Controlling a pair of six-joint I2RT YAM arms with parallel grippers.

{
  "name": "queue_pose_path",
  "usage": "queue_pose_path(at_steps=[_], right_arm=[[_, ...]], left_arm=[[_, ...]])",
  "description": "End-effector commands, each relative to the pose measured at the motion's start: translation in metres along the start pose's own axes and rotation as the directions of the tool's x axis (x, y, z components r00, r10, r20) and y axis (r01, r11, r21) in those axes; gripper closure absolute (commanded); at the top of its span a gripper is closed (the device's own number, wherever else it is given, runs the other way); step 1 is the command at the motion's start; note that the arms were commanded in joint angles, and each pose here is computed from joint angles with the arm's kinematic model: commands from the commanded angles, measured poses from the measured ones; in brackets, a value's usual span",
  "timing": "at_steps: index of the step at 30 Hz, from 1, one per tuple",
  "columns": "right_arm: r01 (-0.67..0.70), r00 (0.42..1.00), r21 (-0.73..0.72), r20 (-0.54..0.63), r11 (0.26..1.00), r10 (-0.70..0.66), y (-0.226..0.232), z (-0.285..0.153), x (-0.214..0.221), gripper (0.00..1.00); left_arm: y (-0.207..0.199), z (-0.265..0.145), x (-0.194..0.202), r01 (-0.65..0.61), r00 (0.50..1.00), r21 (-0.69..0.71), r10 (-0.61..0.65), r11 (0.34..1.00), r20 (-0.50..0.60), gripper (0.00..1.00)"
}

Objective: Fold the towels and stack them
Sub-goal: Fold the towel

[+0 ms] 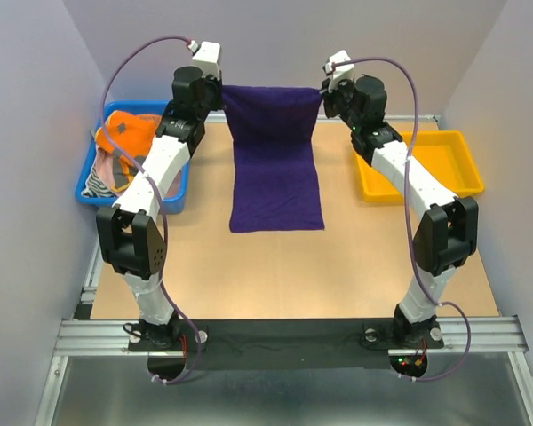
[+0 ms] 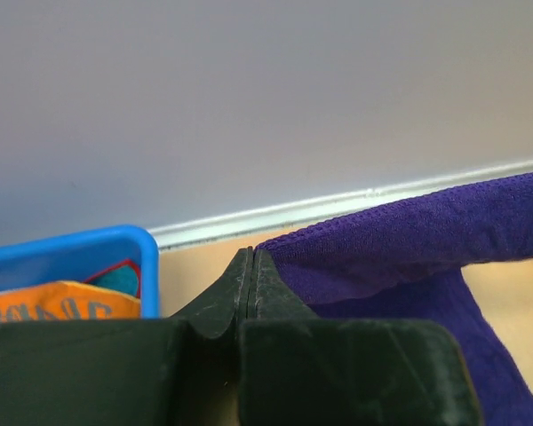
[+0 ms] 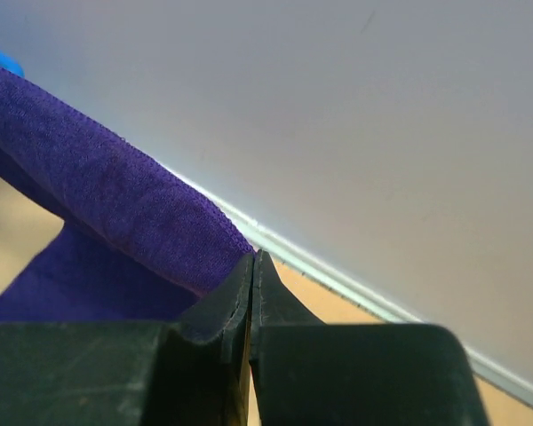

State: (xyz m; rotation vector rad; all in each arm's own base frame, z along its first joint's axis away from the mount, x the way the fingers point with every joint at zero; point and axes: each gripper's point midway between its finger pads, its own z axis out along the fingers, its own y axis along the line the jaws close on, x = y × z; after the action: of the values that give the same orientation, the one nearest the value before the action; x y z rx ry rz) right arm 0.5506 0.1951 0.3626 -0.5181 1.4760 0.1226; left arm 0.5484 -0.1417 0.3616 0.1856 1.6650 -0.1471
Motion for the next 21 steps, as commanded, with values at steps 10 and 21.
queue_pose_path(at_steps=[10,21], right_arm=[[-0.005,0.988,-0.051,-0.153,0.999,-0.003,0.021,-0.011,0.094,1.00],[0.019,0.989,0.039,-0.146,0.999,-0.013,-0.006,0.031,0.102,0.99]], left_arm=[[-0.013,0.001,0.095,0.027,0.984,0.065,-0.015,0.998,-0.177,1.00],[-0.008,0.037,0.104,0.055,0.967,0.038,-0.043,0.998,-0.252,1.00]])
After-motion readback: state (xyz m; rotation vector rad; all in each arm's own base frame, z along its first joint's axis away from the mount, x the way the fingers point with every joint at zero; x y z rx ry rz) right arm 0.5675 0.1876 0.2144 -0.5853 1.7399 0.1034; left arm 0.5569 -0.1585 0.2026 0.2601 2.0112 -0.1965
